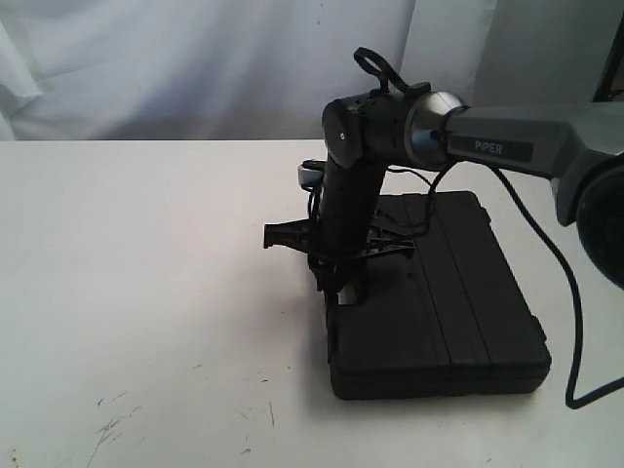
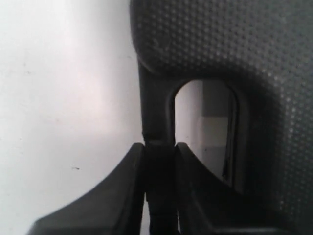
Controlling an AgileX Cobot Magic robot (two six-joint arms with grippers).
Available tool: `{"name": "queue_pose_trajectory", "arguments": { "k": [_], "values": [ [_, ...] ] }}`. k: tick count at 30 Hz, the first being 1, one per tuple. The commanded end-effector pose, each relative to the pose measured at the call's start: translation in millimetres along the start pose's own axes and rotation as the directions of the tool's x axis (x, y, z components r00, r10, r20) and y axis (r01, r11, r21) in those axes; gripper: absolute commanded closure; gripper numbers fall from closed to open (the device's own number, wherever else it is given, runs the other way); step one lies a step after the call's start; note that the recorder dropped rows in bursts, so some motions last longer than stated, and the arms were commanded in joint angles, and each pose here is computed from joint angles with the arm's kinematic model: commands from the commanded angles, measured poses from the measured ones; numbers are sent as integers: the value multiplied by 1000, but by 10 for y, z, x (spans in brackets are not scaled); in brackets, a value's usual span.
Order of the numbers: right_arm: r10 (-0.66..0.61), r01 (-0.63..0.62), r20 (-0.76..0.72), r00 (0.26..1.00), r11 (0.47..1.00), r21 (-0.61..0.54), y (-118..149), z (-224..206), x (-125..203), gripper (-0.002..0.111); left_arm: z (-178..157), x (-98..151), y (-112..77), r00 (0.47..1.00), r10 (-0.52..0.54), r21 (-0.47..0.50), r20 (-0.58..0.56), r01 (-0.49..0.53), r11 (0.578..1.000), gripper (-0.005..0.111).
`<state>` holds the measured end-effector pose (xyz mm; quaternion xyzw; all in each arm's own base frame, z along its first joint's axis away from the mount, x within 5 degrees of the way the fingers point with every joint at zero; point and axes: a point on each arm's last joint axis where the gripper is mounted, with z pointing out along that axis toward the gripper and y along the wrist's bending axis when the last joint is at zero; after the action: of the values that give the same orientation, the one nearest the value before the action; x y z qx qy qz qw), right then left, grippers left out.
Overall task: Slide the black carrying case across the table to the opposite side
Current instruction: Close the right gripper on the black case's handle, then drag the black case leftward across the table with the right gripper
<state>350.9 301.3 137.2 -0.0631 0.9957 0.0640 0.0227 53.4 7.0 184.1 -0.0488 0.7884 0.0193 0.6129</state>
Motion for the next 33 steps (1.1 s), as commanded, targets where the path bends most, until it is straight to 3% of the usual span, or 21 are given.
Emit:
{"name": "queue_pose_trajectory", "arguments": {
  "k": [1,33],
  "values": [
    [16,-14,25,1000,998,-69,122,-49,6,108,3,10,-3,1000,-1,6,4,1,1000,107],
    [28,-2,101,995,967,-255,574,-193,66,108,3,10,-3,1000,-1,6,4,1,1000,107]
  ]
}}
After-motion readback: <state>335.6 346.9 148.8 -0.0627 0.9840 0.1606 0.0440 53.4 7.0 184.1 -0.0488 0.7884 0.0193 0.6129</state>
